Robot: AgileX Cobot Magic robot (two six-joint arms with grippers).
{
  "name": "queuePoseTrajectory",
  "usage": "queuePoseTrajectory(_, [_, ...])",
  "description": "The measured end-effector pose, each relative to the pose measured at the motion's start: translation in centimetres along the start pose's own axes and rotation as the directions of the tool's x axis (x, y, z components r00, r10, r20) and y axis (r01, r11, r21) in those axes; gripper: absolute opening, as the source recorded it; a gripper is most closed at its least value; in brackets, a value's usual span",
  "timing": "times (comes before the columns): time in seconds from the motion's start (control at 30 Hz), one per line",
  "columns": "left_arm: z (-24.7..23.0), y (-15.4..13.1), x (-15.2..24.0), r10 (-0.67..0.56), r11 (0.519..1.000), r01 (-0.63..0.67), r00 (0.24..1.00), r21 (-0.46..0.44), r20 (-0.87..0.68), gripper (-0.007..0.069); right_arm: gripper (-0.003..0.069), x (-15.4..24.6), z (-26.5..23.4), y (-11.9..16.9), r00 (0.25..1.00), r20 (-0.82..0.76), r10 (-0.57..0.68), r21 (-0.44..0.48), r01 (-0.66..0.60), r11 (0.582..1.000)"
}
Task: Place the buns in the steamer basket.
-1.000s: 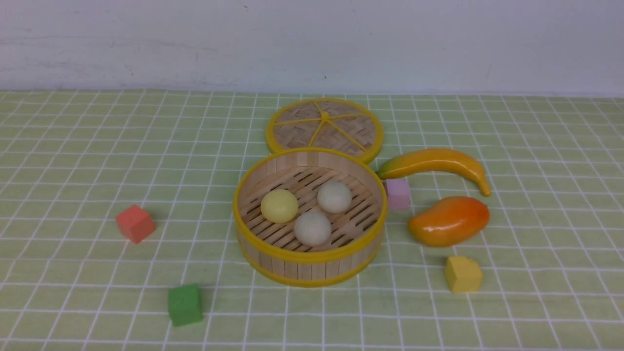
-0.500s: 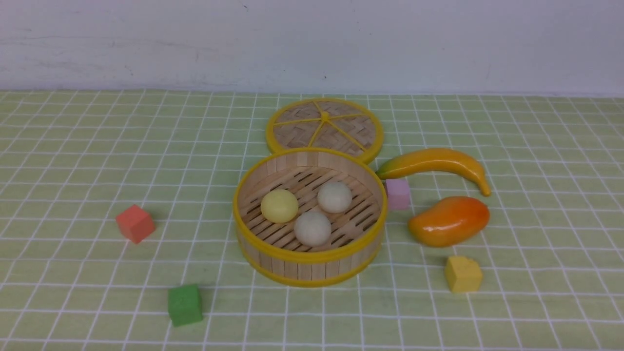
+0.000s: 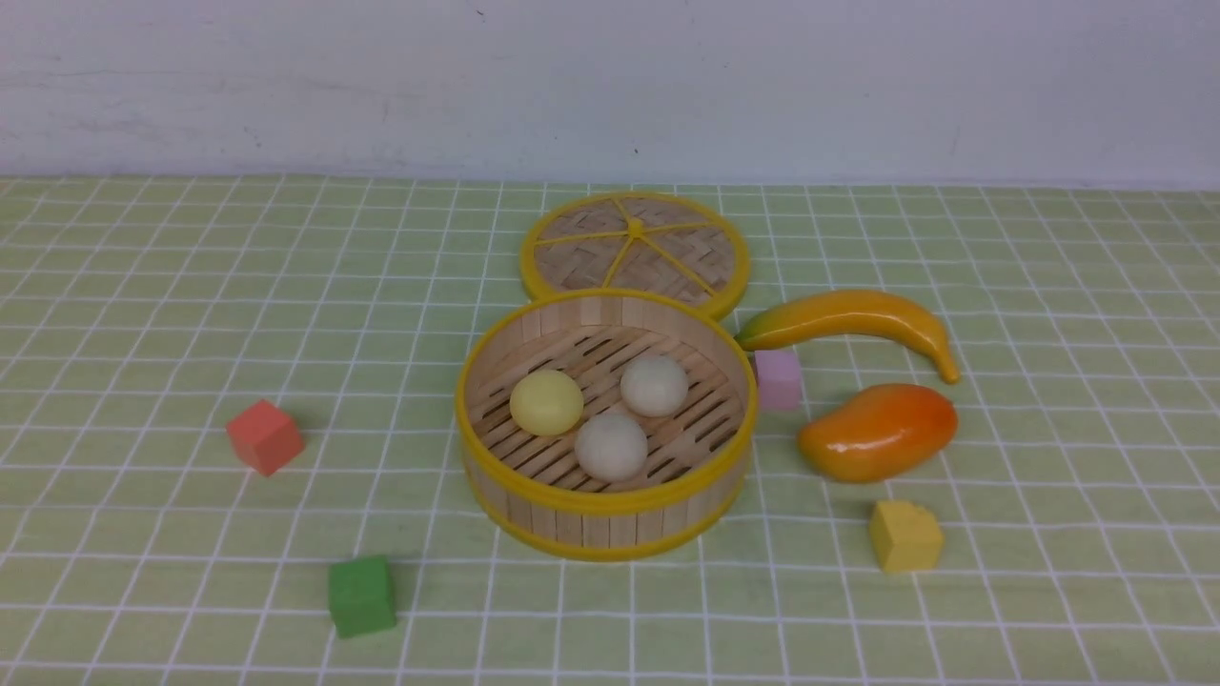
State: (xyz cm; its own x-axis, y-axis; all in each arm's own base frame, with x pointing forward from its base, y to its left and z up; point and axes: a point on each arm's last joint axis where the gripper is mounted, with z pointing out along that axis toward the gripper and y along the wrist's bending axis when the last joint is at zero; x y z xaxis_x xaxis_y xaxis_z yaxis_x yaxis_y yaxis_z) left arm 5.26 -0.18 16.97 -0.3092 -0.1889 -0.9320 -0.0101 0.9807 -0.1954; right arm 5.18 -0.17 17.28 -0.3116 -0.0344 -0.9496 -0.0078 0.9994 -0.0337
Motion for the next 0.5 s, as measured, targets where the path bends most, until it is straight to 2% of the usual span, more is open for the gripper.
queuePoseTrajectory(0.5, [0.00, 0.00, 0.00, 0.000, 1.000, 0.000, 1.000, 0.000, 0.000, 0.0237, 0.0108, 0.00, 0.00, 0.00, 1.000, 0.000, 0.000, 0.000, 0.000, 1.000])
